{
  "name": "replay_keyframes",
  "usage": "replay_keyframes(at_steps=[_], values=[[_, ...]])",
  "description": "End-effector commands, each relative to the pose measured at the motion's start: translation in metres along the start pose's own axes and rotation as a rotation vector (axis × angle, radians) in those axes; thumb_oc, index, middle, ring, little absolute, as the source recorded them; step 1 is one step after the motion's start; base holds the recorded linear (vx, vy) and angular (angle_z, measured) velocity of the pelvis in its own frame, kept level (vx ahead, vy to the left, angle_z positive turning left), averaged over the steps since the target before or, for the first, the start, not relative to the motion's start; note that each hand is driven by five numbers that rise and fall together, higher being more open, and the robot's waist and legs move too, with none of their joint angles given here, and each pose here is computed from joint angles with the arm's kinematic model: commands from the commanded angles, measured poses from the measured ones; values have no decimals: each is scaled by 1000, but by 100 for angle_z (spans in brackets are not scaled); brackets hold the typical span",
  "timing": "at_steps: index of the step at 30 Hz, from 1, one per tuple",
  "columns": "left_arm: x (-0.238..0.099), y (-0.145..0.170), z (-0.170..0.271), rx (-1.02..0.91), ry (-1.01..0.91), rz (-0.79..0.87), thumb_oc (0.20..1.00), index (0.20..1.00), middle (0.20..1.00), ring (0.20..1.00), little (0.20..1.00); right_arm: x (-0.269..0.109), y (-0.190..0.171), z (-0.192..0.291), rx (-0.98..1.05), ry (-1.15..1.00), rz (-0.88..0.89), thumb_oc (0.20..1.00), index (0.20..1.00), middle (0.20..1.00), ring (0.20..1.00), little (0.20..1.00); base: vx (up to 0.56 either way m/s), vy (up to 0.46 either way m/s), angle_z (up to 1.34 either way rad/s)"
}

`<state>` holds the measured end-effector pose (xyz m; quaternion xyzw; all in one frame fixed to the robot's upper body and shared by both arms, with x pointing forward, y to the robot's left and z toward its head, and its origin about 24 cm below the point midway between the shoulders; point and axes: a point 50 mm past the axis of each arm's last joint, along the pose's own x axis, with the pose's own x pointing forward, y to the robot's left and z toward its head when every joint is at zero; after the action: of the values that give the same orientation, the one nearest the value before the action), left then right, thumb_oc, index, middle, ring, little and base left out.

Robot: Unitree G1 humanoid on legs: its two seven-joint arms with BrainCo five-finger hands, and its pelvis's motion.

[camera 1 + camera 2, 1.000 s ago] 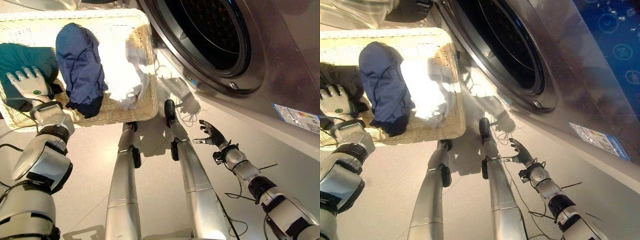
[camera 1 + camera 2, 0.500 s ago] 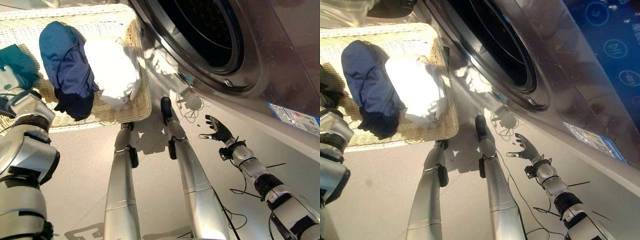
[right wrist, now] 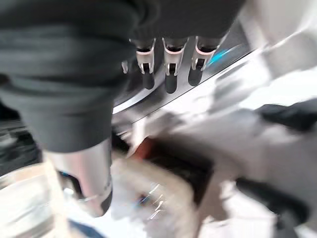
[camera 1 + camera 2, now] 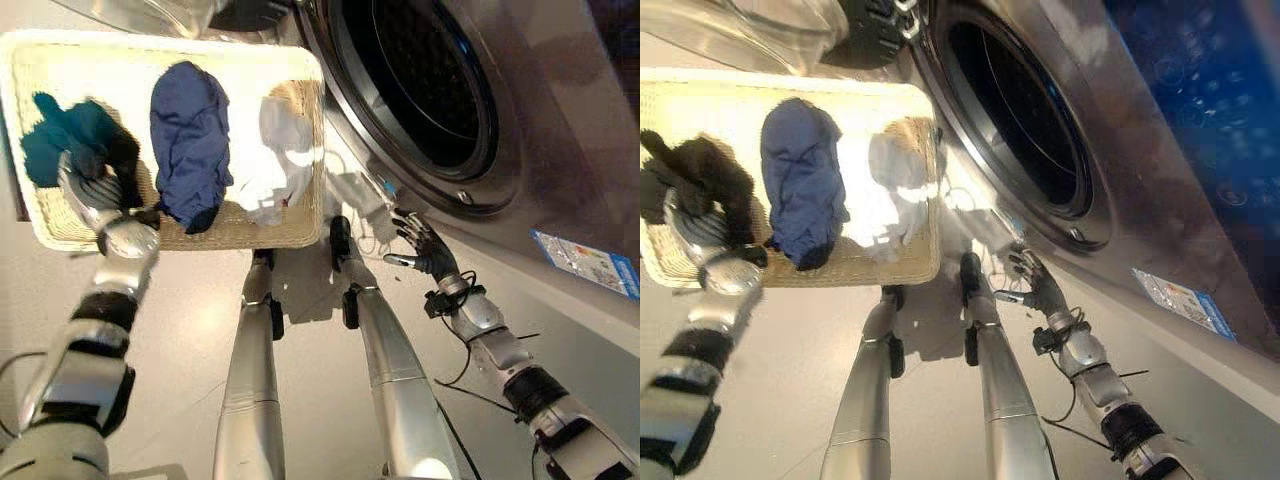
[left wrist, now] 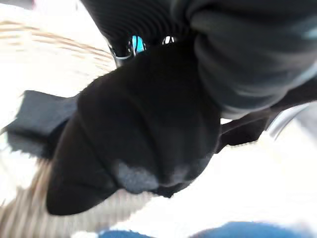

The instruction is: Put the clothes into the washing machine.

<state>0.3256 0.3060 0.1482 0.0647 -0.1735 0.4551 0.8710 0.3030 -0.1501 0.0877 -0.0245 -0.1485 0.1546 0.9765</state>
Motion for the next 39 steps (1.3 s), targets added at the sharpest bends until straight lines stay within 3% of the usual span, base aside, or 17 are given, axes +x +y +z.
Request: replay_keyframes(at_steps=[1, 4, 6, 8, 9, 10, 11, 13, 21, 25, 33, 37, 39], values=[[-23, 6, 17, -191, -201, 53, 200, 200, 200, 200, 200, -2, 21, 30, -32, -184, 40, 1000, 1000, 1000, 1000, 1000, -36, -133, 9], [-46, -6, 44, -293, -345, -145, 200, 200, 200, 200, 200, 8, 32, 48, -91, -258, 70, 1000, 1000, 1000, 1000, 1000, -39, -174, 18], [-62, -19, 62, -383, -386, -385, 200, 200, 200, 200, 200, 17, 38, 62, -163, -295, 93, 1000, 1000, 1000, 1000, 1000, -27, -162, 24], [-86, -40, 75, -486, -366, -768, 200, 200, 200, 200, 200, 29, 45, 78, -248, -343, 139, 1000, 1000, 1000, 1000, 1000, -19, -152, 14], [-95, -46, 79, -528, -347, -889, 200, 200, 200, 200, 200, 32, 45, 84, -270, -355, 159, 1000, 1000, 1000, 1000, 1000, -12, -69, 5], [-95, -46, 79, -528, -347, -889, 200, 200, 200, 200, 200, 32, 45, 84, -270, -355, 159, 1000, 1000, 1000, 1000, 1000, -27, -93, 10], [-118, -60, 86, -607, -307, -1190, 200, 200, 200, 200, 200, 38, 45, 96, -301, -372, 219, 1000, 1000, 1000, 1000, 1000, -38, -83, 12], [-136, -70, 89, -661, -243, -1439, 200, 200, 200, 200, 200, 44, 43, 109, -270, -365, 280, 1000, 1000, 1000, 1000, 1000, -35, -65, 13], [-182, -85, 100, -903, -73, -1953, 200, 200, 200, 200, 200, 44, 68, 107, -196, -277, 502, 1000, 1000, 1000, 1000, 1000, -20, -42, 0], [-195, -91, 102, -970, 11, -2038, 200, 200, 200, 200, 200, 44, 76, 106, -105, -292, 513, 1000, 1000, 1000, 1000, 1000, -11, -58, -7], [-202, -92, 93, -983, 72, -2006, 200, 200, 200, 200, 200, 37, 91, 99, 41, -238, 620, 1000, 1000, 1000, 1000, 1000, -11, -42, -7], [-198, -89, 90, -994, 61, -2012, 200, 200, 200, 200, 200, 33, 94, 90, 3, -165, 685, 1000, 1000, 1000, 1000, 1000, -5, -42, -6], [-197, -85, 90, -1007, 30, -2053, 200, 200, 200, 200, 200, 28, 96, 75, -59, -45, 802, 1000, 1000, 1000, 1000, 1000, -19, -50, -1]])
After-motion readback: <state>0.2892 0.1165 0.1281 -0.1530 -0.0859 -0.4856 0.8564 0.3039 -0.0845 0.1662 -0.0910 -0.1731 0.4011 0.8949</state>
